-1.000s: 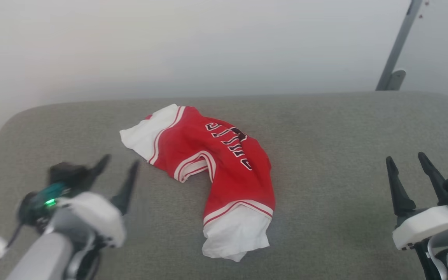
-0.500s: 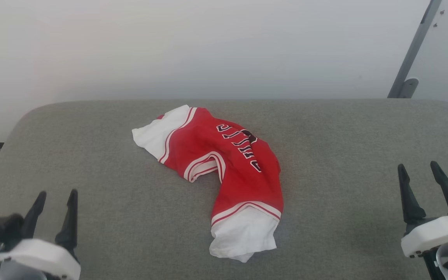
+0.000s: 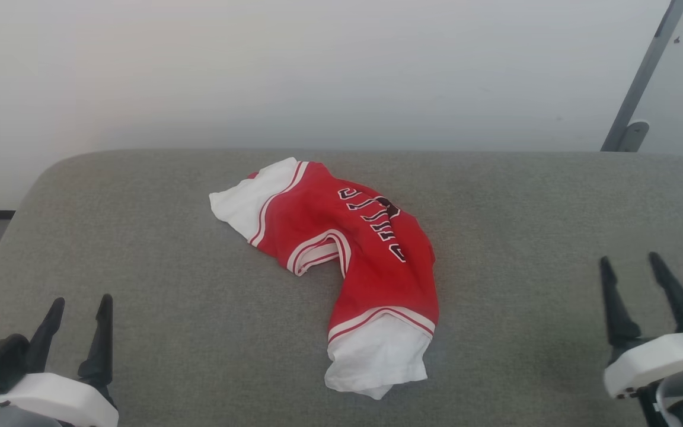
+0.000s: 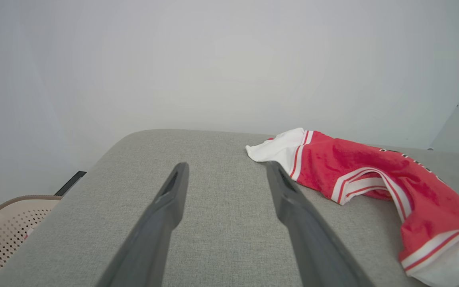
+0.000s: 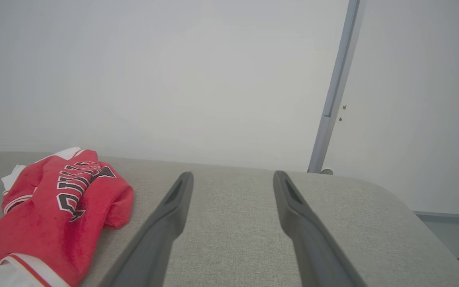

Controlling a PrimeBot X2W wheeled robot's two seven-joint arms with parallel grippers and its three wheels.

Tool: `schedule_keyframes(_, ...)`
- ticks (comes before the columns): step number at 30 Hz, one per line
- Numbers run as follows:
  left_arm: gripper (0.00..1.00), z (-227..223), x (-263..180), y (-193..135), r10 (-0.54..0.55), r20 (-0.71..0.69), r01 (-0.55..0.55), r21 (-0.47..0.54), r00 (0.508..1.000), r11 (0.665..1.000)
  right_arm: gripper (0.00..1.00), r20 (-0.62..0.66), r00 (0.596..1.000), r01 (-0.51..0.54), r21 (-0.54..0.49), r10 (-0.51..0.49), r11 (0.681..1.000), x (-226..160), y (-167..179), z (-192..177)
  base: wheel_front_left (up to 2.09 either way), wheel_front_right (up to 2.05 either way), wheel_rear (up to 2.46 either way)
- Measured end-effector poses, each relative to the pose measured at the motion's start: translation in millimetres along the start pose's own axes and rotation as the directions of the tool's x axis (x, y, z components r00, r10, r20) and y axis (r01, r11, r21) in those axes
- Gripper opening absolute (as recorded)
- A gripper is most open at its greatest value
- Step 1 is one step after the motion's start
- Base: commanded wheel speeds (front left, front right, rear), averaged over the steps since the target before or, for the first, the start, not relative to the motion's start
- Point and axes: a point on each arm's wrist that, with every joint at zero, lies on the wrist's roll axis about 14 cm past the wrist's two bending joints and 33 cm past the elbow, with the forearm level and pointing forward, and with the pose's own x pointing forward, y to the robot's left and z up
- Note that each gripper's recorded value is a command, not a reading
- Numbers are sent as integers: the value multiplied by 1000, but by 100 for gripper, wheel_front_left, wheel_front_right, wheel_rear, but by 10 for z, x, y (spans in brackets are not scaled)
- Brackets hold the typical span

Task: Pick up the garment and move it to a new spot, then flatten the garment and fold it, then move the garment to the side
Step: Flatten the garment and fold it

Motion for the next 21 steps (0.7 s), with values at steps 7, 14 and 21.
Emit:
schedule_keyframes(7, 100, 0, -56, 55, 11, -8, -11, -1, 1000, 1000, 100, -97, 982, -159, 36, 162, 987, 66, 522, -223, 0, 0, 0)
schedule_keyframes(14, 100, -17, -91, 119, 34, -19, -34, 0, 999, 999, 100, -300, 848, -428, 101, 438, 898, -49, 1315, -625, 0, 0, 0)
schedule_keyframes(21, 100, -136, -57, 131, 50, -50, -51, -9, 997, 999, 100, -533, 626, -577, 175, 569, 798, -205, 1644, -1054, 0, 0, 0)
